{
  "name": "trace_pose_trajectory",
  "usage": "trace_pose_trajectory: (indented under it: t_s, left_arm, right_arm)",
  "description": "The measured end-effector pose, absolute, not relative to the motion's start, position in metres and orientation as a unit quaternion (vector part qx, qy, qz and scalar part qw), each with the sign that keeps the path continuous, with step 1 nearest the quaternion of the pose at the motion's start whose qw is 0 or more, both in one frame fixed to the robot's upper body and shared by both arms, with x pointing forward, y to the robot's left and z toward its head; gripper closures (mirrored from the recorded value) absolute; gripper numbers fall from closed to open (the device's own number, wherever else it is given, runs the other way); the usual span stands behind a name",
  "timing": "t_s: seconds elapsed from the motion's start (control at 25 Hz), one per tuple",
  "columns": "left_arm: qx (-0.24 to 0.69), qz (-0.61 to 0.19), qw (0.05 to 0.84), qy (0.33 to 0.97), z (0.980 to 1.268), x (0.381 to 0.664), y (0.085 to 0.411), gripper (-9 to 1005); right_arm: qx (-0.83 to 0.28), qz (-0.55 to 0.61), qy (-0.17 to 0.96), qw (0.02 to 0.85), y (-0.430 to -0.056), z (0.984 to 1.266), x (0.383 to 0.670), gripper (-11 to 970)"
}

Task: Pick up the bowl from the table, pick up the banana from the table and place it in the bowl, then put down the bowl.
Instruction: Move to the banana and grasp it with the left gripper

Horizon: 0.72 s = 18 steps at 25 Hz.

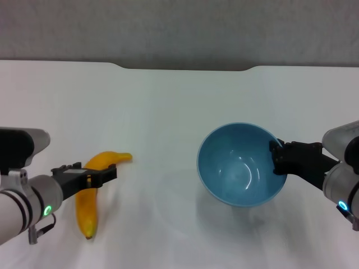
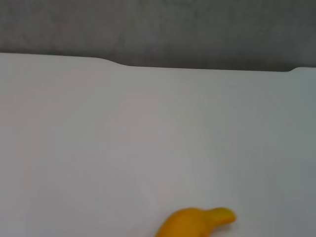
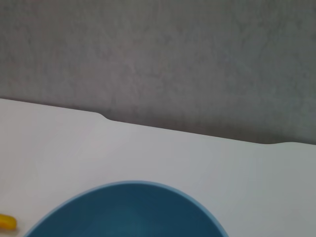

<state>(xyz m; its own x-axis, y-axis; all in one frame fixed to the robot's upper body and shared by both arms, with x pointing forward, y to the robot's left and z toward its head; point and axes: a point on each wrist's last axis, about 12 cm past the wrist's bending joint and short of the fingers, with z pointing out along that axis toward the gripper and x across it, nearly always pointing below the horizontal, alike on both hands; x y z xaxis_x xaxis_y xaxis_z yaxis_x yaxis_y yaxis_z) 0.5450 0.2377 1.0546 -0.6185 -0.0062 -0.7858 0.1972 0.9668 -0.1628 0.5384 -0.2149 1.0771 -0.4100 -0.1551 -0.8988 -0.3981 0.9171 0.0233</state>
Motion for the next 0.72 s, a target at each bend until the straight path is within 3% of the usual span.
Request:
trace_pose_trajectory:
  t_s: [0.72]
  left_arm:
    - [0.050,-0.101,0.414,0.903,1.027,0.547,0.239,97]
  right_arm:
    - [-0.166,0.117,0.830,0.520,-0.214,1.078,0.538,922]
